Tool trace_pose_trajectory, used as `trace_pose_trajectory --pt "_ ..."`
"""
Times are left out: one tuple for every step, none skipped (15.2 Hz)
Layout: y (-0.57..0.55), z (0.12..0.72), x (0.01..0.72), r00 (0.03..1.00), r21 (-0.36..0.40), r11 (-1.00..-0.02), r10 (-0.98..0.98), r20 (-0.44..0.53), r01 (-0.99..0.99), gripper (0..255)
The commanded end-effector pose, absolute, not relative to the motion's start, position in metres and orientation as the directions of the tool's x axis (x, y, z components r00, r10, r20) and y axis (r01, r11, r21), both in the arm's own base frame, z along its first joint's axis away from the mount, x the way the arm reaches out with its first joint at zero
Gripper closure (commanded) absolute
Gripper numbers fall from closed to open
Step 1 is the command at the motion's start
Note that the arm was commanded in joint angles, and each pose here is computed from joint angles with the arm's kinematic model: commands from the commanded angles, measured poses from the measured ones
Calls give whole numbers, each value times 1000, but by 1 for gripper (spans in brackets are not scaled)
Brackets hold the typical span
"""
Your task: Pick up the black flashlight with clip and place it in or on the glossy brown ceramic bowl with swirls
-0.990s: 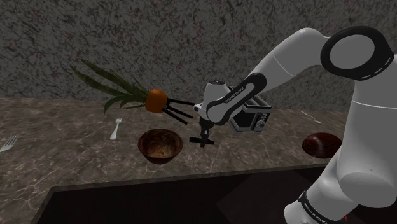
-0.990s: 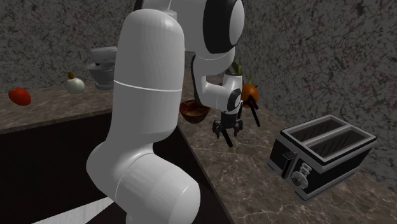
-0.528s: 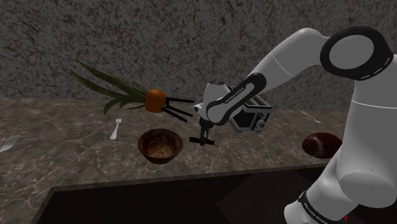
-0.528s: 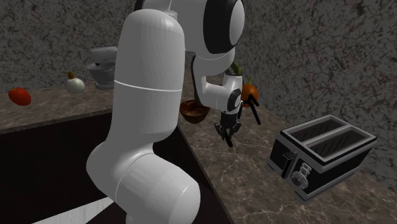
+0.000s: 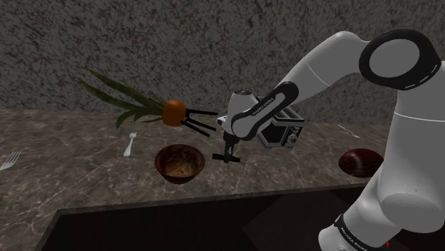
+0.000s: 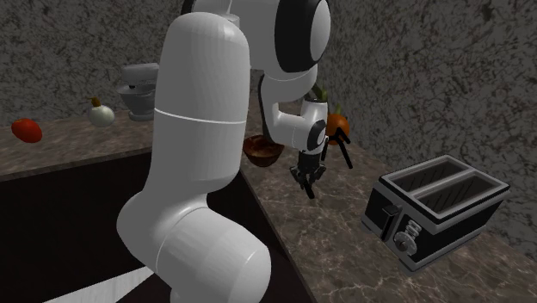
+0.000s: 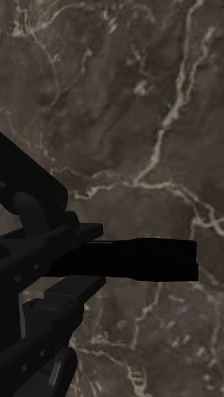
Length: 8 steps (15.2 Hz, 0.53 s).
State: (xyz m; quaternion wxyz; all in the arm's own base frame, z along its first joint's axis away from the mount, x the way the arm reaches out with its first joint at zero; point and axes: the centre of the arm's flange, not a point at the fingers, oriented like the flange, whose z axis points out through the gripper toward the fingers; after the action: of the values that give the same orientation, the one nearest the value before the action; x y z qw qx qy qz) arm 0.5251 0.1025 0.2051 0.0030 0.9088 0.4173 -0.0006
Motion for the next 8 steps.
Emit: trace_pose_trajectory --pt "101 210 525 653 5 -653 757 -4 757 255" --pt "101 215 525 653 5 -653 757 -4 757 255" --pt "101 220 525 653 5 -653 757 -4 757 255" --pt "101 226 525 653 5 -653 757 -4 757 255" --pt "101 231 525 653 5 -653 757 -4 757 255" --pt "101 236 525 653 5 -653 757 -4 757 255" --pt "101 242 525 653 5 -653 757 -4 757 255" --pt "101 247 525 653 5 -653 757 -4 757 255"
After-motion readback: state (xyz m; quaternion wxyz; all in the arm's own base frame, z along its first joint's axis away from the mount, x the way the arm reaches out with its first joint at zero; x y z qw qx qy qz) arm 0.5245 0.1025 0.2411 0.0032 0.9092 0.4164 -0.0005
